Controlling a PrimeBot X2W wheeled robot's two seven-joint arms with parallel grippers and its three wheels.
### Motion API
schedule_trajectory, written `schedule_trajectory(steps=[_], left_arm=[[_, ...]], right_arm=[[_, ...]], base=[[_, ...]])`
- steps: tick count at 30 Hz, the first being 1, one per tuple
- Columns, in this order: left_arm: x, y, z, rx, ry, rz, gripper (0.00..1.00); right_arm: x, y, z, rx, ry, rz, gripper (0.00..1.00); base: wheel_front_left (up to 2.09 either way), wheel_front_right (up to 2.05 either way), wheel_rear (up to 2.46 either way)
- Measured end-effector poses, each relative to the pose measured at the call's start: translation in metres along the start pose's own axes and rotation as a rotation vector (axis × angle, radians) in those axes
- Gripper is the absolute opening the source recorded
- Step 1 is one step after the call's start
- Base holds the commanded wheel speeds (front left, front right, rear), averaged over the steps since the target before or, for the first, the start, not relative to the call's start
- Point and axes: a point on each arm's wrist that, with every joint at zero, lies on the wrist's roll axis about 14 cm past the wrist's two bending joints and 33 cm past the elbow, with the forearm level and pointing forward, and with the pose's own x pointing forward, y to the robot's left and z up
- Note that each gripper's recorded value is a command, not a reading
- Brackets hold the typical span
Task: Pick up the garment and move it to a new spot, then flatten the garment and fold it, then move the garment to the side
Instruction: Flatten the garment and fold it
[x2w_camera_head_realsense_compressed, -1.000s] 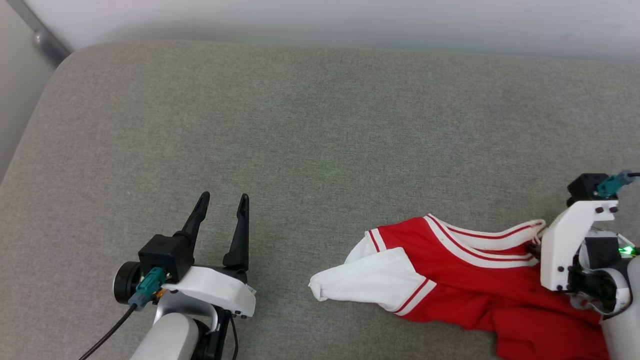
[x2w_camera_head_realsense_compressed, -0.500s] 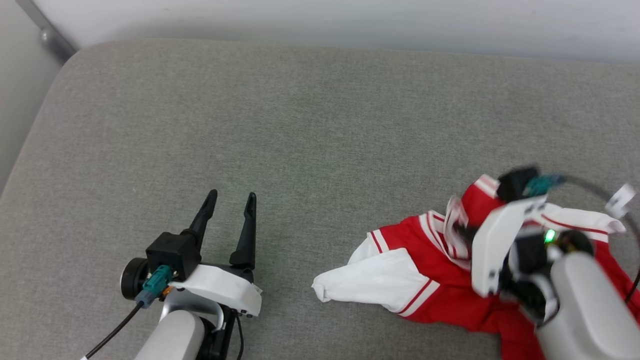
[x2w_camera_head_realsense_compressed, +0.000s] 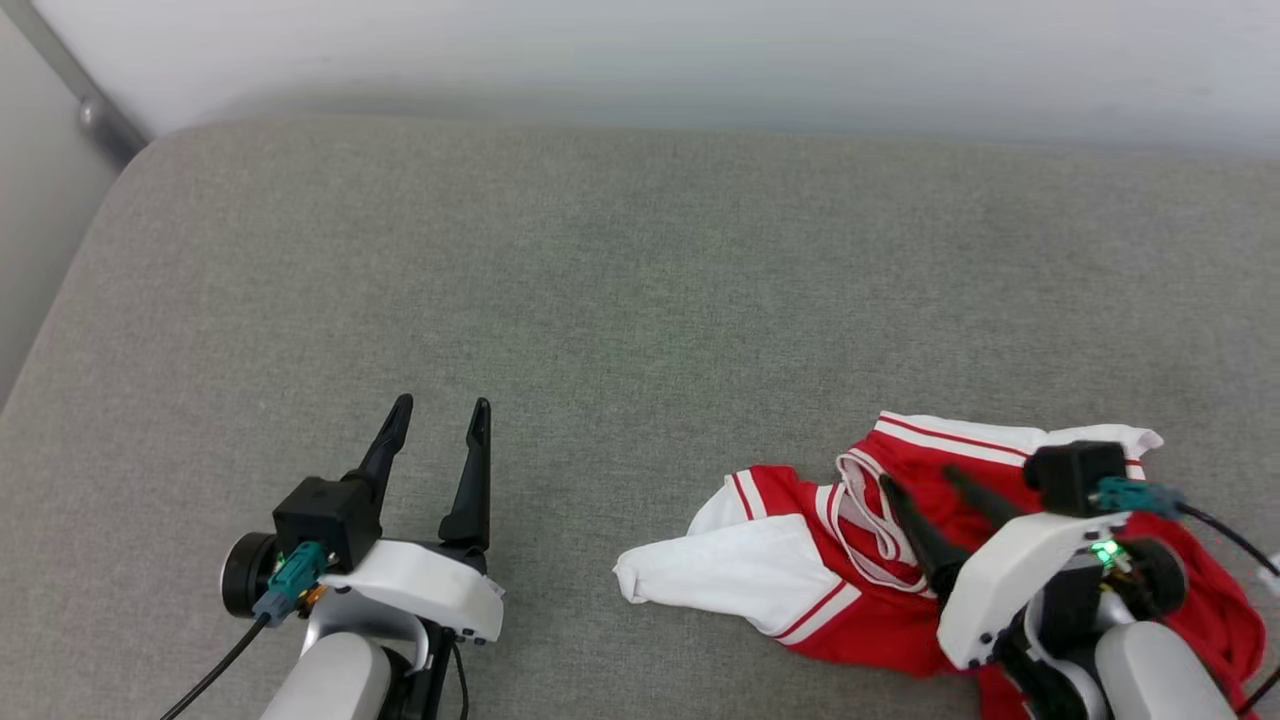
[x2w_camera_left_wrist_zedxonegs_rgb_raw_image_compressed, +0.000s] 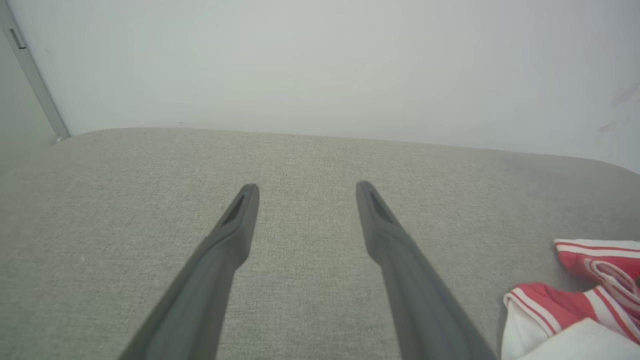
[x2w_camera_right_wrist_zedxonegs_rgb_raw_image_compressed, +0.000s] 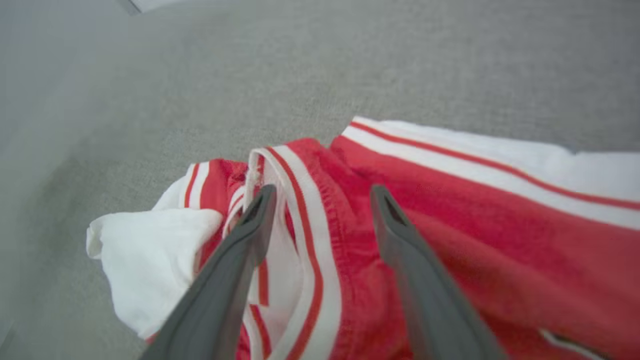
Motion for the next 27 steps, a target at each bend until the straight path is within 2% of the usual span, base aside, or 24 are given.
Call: schedule_trajectory(steps=[2, 3, 5, 9, 10, 11, 13, 18, 20, 21, 22, 23, 27], left_arm=[[-0.003, 0.0, 0.004, 0.006, -0.01, 0.002, 1.0], [-0.005, 0.001, 0.005, 0.008, -0.013, 0.003, 1.0], [-0.006, 0.0, 0.007, 0.01, -0.017, 0.003, 1.0], [-0.006, -0.006, 0.014, 0.003, -0.038, -0.01, 1.0], [-0.006, -0.006, 0.014, 0.003, -0.038, -0.01, 1.0], [-0.005, -0.007, 0.014, 0.002, -0.04, -0.014, 1.0], [-0.004, -0.009, 0.013, 0.002, -0.039, -0.019, 1.0], [0.006, -0.013, 0.013, 0.001, -0.042, -0.03, 1.0], [0.01, -0.015, 0.012, -0.001, -0.042, -0.037, 1.0], [0.01, -0.015, 0.012, -0.001, -0.042, -0.037, 1.0], [0.015, -0.016, 0.01, -0.002, -0.04, -0.044, 1.0], [0.015, -0.016, 0.01, -0.002, -0.04, -0.044, 1.0], [0.024, -0.015, 0.005, -0.002, -0.031, -0.046, 1.0]], right_arm=[[-0.013, -0.003, 0.038, -0.026, -0.183, -0.021, 1.0], [-0.019, -0.005, 0.045, -0.031, -0.225, -0.032, 1.0], [-0.024, -0.008, 0.051, -0.028, -0.254, -0.043, 1.0], [-0.047, -0.049, 0.062, -0.004, -0.291, -0.165, 1.0], [-0.047, -0.049, 0.062, -0.004, -0.291, -0.165, 1.0], [-0.053, -0.074, 0.06, 0.006, -0.251, -0.224, 1.0], [-0.055, -0.098, 0.061, 0.017, -0.198, -0.274, 1.0], [-0.052, -0.143, 0.066, 0.027, -0.03, -0.341, 1.0], [-0.046, -0.15, 0.063, 0.027, 0.057, -0.343, 1.0], [-0.046, -0.15, 0.063, 0.027, 0.057, -0.343, 1.0], [-0.037, -0.151, 0.054, 0.039, 0.157, -0.33, 1.0], [-0.037, -0.151, 0.054, 0.039, 0.157, -0.33, 1.0], [-0.022, -0.153, 0.031, 0.035, 0.348, -0.319, 1.0]], base=[[0.0, 0.0, 0.0], [0.0, 0.0, 0.0], [0.0, 0.0, 0.0], [0.0, 0.0, 0.0], [0.0, 0.0, 0.0], [0.0, 0.0, 0.0], [0.0, 0.0, 0.0], [0.0, 0.0, 0.0], [0.0, 0.0, 0.0], [0.0, 0.0, 0.0], [0.0, 0.0, 0.0], [0.0, 0.0, 0.0], [0.0, 0.0, 0.0]])
